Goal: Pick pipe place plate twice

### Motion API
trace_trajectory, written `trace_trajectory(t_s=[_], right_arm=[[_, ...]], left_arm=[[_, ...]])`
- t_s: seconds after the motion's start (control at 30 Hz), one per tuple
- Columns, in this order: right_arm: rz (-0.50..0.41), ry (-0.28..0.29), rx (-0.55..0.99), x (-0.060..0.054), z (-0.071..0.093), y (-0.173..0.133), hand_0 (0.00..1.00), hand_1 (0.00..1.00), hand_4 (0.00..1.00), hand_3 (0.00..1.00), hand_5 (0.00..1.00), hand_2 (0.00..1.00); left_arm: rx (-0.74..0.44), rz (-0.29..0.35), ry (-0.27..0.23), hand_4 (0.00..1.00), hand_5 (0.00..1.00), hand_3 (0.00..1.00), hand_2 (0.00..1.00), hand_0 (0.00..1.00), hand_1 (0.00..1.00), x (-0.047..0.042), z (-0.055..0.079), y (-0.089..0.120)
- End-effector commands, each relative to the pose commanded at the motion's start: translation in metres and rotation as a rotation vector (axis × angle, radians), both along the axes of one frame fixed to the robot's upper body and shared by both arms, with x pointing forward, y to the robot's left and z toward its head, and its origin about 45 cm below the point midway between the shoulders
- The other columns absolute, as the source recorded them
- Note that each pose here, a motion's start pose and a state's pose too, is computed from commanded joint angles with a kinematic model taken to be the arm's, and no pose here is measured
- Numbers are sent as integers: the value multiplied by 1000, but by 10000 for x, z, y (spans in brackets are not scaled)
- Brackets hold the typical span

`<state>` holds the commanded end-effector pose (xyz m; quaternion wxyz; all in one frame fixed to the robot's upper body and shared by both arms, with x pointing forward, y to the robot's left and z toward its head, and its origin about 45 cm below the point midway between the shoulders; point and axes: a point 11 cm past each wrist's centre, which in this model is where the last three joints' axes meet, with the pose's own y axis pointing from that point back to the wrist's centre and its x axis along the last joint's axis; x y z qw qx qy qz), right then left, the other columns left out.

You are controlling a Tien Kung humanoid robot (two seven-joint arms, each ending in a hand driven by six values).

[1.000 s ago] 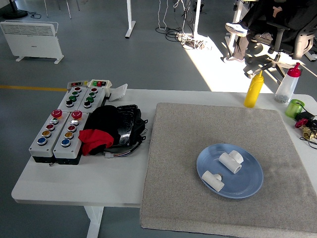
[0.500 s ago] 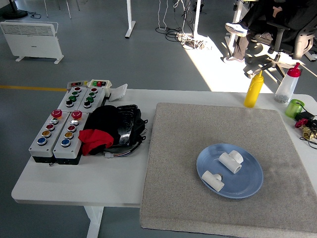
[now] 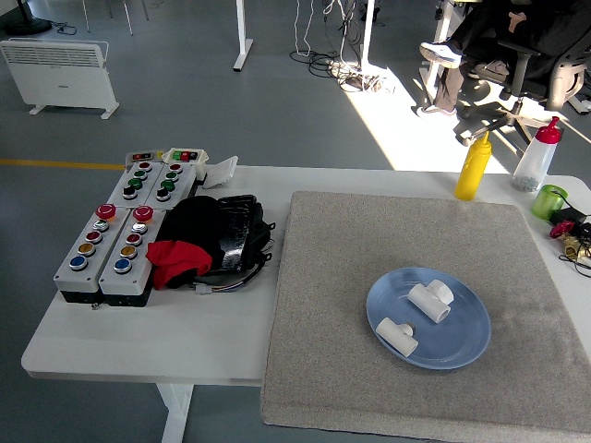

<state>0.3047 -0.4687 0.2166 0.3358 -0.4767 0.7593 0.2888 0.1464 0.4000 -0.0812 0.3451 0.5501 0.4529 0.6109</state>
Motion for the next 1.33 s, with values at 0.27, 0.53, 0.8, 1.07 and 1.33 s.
trace_trajectory(t_s=[0.27, 0.53, 0.8, 1.07, 1.33], right_arm=[[1, 9, -14, -58, -29, -24, 673, 593, 463, 627, 438, 619], [5, 7, -21, -82, -29, -38, 674, 593, 462, 627, 438, 618], [-2, 9, -15, -87, -34, -44, 672, 591, 462, 627, 438, 618], [-5, 4, -12, -74, -20, -45, 671, 591, 460, 624, 434, 617], [-11, 1, -10, -73, -10, -58, 671, 591, 460, 624, 434, 616]], left_arm=[[2, -11, 10, 333, 998, 632, 696, 678, 672, -12, 2, 9], [3, -18, 12, 333, 998, 633, 696, 678, 672, 3, 11, 11], [2, -19, 8, 334, 998, 631, 695, 678, 672, 24, 17, 8], [2, -21, 2, 336, 998, 633, 695, 678, 672, 54, 25, 4], [1, -22, -1, 337, 998, 633, 694, 678, 671, 79, 32, -1]])
